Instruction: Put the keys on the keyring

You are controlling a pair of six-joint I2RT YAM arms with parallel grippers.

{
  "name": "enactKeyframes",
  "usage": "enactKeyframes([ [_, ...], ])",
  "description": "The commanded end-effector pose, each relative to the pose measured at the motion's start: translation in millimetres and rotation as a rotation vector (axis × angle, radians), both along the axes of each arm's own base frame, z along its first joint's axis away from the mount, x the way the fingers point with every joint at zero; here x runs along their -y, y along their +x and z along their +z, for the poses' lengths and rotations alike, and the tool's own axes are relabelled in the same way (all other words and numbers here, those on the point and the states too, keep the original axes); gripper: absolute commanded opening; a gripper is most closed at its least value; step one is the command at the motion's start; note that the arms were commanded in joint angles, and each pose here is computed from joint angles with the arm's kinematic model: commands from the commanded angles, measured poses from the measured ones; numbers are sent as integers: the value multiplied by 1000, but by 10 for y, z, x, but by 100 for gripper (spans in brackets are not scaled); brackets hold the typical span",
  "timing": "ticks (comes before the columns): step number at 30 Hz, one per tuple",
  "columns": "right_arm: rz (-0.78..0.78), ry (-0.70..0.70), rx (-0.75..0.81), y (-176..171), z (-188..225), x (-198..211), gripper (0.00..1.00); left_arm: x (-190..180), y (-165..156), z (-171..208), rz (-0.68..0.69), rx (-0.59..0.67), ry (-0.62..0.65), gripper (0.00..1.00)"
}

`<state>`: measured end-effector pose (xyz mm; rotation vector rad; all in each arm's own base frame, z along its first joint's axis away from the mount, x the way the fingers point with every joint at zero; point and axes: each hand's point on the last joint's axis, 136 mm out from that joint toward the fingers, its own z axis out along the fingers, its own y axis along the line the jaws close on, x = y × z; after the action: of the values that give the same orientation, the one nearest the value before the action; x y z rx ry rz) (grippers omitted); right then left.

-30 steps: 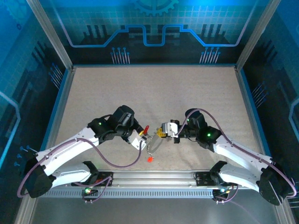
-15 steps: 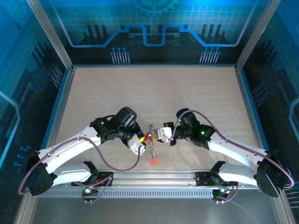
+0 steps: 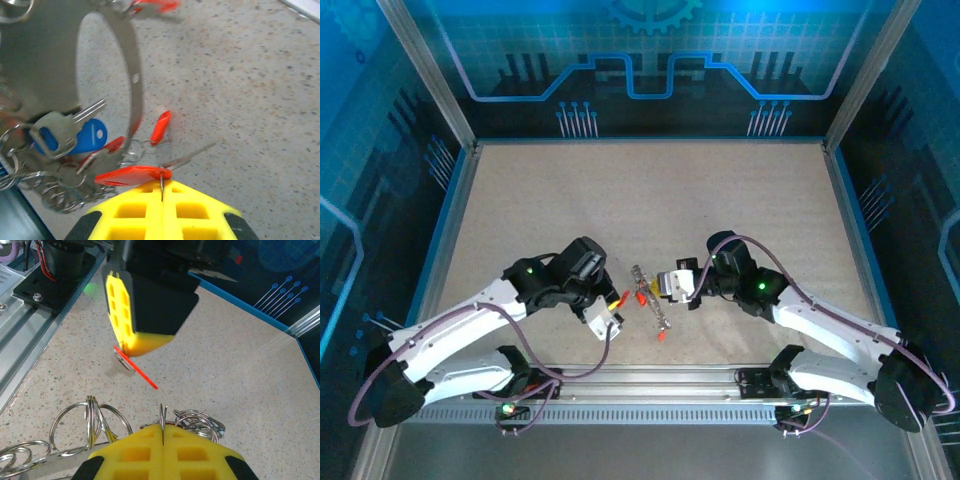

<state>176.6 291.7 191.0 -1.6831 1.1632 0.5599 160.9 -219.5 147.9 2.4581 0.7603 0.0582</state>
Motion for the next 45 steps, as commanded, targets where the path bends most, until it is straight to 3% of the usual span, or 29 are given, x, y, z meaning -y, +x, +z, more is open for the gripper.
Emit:
enactKeyframes([
  [1,14,30,5,21,87,-50,0,-95,-184,-44,-74,-13,67,0],
  [10,125,20,-4,-194,47,-268,0,156,-224,7,-121,-23,12,0],
  [21,194,-25,-43,-489,-117,-270,0,422,-89,269,-6,-63,-180,0],
  [31,222,-26,-53,-608,-147,-195,0,303,-27,294,1,-15,-125,0],
  [37,202,7,-48,-572,-71,-215,0,354,-13,307,59,-72,-147,0],
  [41,133,34,-45,-473,-92,-223,0,489,104,425,184,-113,-251,0],
  [45,88,91,-39,-422,-42,-198,0,584,27,506,212,-211,-315,0],
])
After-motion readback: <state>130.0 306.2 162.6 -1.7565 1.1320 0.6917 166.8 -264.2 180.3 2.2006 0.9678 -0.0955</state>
